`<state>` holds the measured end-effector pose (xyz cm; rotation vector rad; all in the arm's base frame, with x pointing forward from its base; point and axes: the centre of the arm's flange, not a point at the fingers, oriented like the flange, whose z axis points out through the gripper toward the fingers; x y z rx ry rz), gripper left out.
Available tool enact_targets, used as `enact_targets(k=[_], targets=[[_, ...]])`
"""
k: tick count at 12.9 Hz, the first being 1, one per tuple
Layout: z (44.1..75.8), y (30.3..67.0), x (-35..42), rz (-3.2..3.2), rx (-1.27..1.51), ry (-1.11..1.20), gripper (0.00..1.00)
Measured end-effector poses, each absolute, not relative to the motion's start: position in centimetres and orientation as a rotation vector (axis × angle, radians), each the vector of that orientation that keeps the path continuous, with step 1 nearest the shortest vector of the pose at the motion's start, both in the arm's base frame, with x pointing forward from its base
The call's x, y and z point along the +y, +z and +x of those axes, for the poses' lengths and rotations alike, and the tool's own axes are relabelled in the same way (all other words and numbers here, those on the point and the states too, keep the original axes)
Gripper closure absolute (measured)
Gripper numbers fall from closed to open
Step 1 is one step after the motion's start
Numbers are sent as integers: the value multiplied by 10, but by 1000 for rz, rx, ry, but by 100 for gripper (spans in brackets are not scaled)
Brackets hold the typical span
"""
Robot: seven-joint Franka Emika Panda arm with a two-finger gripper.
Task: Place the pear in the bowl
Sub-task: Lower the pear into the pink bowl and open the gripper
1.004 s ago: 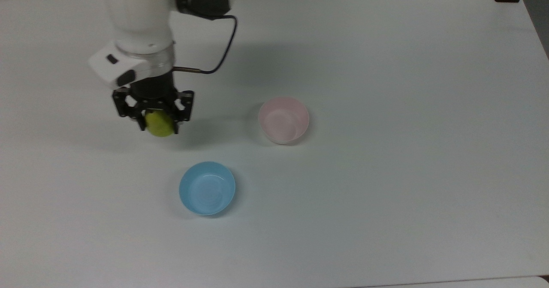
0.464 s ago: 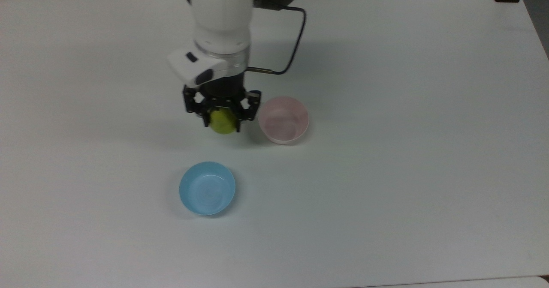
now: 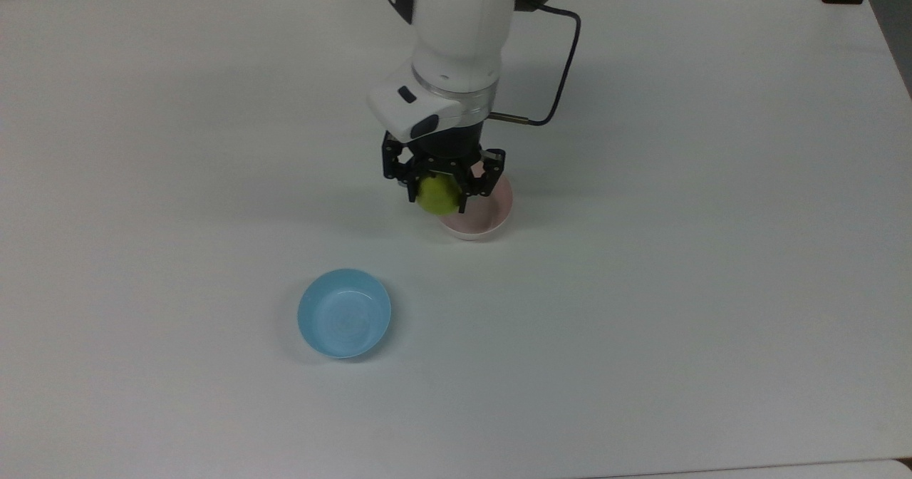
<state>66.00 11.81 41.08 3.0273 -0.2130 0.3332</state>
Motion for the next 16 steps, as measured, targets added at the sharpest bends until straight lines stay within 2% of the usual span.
enact_targets(k=[8, 16], targets=[[645, 384, 149, 3027, -248, 266, 36], [647, 350, 151, 2971, -250, 233, 36]])
